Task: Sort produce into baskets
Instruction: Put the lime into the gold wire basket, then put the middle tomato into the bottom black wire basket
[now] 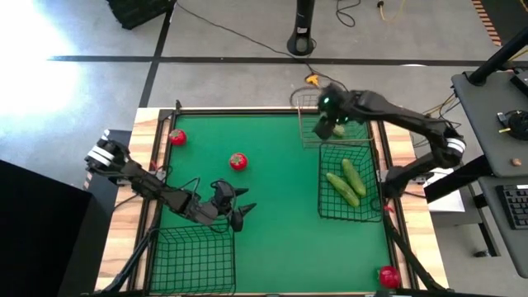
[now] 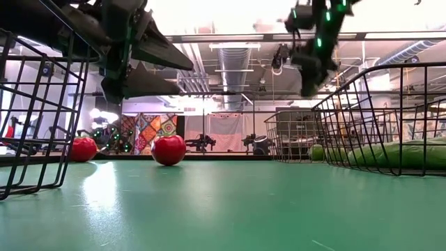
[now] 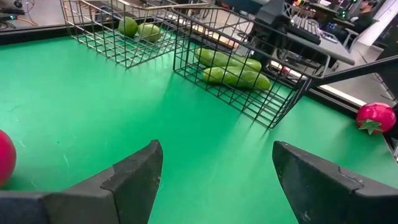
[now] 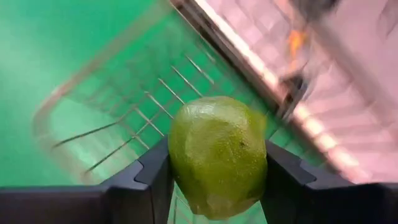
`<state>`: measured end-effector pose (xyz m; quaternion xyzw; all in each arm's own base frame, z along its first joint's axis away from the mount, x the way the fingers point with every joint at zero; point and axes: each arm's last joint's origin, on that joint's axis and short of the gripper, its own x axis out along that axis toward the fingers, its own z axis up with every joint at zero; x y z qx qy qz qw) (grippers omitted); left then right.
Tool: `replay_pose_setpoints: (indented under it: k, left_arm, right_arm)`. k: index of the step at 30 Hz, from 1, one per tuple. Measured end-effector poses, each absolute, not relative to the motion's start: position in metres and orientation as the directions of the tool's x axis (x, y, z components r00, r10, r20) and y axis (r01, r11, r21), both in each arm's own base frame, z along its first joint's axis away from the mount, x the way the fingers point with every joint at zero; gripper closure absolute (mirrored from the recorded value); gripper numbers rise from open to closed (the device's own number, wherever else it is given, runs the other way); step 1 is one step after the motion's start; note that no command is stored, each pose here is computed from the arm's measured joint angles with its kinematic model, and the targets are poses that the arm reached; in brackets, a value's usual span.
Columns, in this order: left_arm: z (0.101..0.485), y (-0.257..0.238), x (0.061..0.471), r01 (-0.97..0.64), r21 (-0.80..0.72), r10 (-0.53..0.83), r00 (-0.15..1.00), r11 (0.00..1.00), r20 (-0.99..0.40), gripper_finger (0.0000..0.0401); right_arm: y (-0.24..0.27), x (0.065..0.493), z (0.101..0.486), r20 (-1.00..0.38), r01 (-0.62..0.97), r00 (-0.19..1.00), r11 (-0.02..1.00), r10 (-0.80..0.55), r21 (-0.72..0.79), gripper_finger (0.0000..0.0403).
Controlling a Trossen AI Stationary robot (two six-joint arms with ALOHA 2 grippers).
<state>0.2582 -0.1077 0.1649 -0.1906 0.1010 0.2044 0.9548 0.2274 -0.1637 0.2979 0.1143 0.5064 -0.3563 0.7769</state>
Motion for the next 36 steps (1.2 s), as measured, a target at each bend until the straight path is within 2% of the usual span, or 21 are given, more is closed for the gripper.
replay_pose_setpoints:
  k: [3, 7, 11, 13, 19, 28, 32, 36]
  left_arm:
    - [0.162, -0.107, 0.26, -0.435, -0.313, 0.357, 0.892, 0.844, -0.276, 0.0115]
    - [0.163, -0.104, 0.262, -0.436, -0.307, 0.365, 0.893, 0.846, -0.262, 0.0115]
    - [0.164, -0.103, 0.262, -0.434, -0.284, 0.368, 0.894, 0.855, -0.257, 0.0115]
    - [0.165, -0.103, 0.262, -0.432, -0.278, 0.368, 0.895, 0.858, -0.253, 0.0115]
    - [0.165, -0.103, 0.262, -0.432, -0.274, 0.369, 0.894, 0.859, -0.254, 0.0115]
    - [0.163, -0.104, 0.263, -0.398, -0.287, 0.326, 0.906, 0.871, -0.269, 0.0115]
    - [0.163, -0.105, 0.263, -0.394, -0.29, 0.321, 0.908, 0.872, -0.269, 0.0115]
    - [0.168, -0.098, 0.263, -0.418, -0.325, 0.345, 0.902, 0.848, -0.26, 0.0115]
  right_arm:
    - [-0.197, 0.209, 0.268, -0.894, 0.79, 0.297, 0.612, -0.336, 0.033, 0.0226]
    - [-0.23, 0.195, 0.23, -0.887, 0.833, 0.421, 0.469, -0.191, 0.294, 0.0226]
    - [-0.249, 0.186, 0.198, -0.919, 0.887, 0.378, 0.331, -0.117, 0.322, 0.0229]
    - [-0.255, 0.185, 0.186, -0.933, 0.899, 0.351, 0.308, -0.085, 0.311, 0.0226]
    - [-0.265, 0.194, 0.172, -0.942, 0.879, 0.332, 0.38, -0.054, 0.288, 0.0211]
    - [-0.268, 0.197, 0.167, -0.948, 0.88, 0.316, 0.386, -0.042, 0.276, 0.0155]
    - [-0.266, 0.197, 0.18, -0.939, 0.866, 0.337, 0.415, -0.072, 0.279, 0.0122]
    - [-0.256, 0.198, 0.213, -0.91, 0.837, 0.391, 0.466, -0.138, 0.288, 0.0103]
